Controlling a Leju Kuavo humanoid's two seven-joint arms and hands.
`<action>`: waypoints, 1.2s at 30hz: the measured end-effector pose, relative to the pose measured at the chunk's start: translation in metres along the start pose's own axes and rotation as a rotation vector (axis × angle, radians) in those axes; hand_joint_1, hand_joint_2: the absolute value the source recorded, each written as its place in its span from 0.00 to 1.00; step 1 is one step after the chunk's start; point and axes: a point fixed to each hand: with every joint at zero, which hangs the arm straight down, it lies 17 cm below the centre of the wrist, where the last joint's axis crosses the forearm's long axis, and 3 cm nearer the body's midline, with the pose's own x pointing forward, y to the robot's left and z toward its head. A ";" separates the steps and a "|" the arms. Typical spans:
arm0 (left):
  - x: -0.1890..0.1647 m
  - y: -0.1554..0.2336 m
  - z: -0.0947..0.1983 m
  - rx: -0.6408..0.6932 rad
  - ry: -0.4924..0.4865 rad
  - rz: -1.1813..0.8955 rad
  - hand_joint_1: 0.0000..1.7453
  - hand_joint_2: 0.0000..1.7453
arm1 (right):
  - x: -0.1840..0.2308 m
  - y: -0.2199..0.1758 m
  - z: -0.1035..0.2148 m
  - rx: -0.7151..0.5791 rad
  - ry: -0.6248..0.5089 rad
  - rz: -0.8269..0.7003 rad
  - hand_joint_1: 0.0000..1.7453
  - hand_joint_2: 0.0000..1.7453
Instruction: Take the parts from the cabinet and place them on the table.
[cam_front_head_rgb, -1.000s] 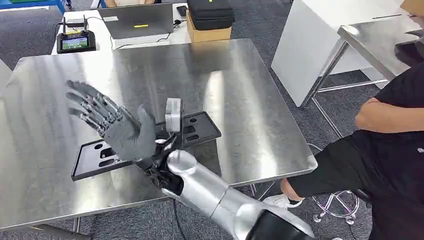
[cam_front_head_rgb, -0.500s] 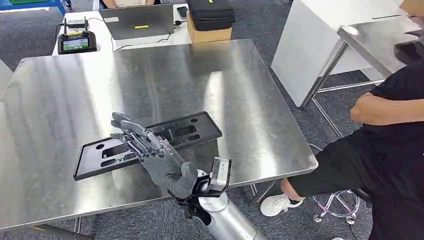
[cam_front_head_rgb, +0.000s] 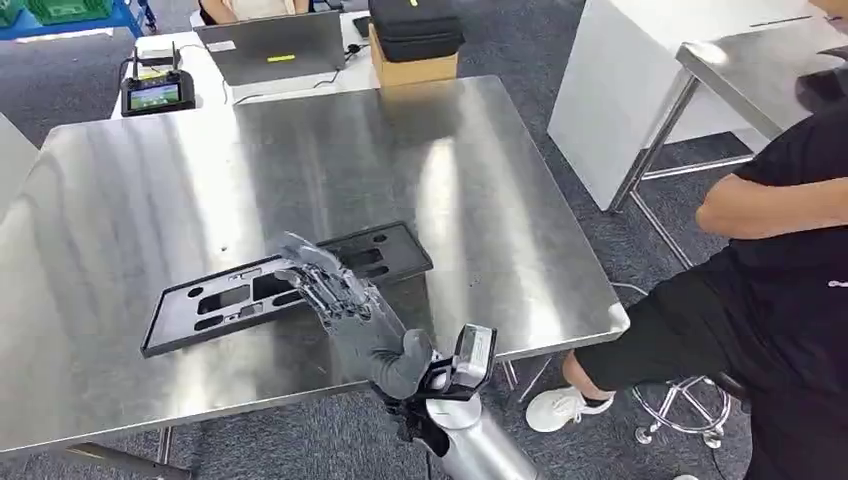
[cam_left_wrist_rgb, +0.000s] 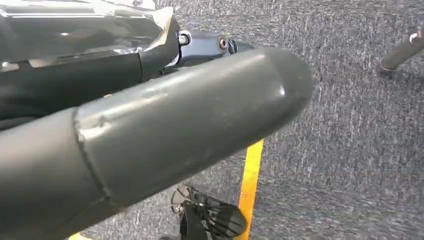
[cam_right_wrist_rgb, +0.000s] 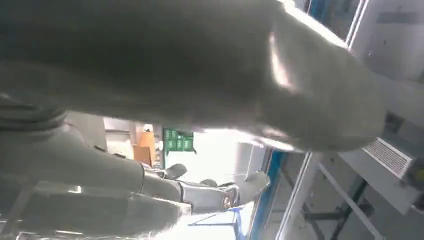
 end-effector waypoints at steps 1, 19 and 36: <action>0.000 0.002 -0.001 0.002 -0.001 -0.001 0.00 0.00 | 0.000 -0.001 0.001 -0.004 0.000 0.002 0.00 0.00; 0.003 0.000 -0.002 -0.009 -0.001 -0.008 0.00 0.00 | 0.013 -0.015 0.015 -0.047 -0.007 0.067 0.00 0.00; 0.001 -0.001 -0.001 -0.018 0.000 -0.018 0.00 0.00 | 0.011 -0.013 0.015 -0.038 0.012 0.163 0.00 0.00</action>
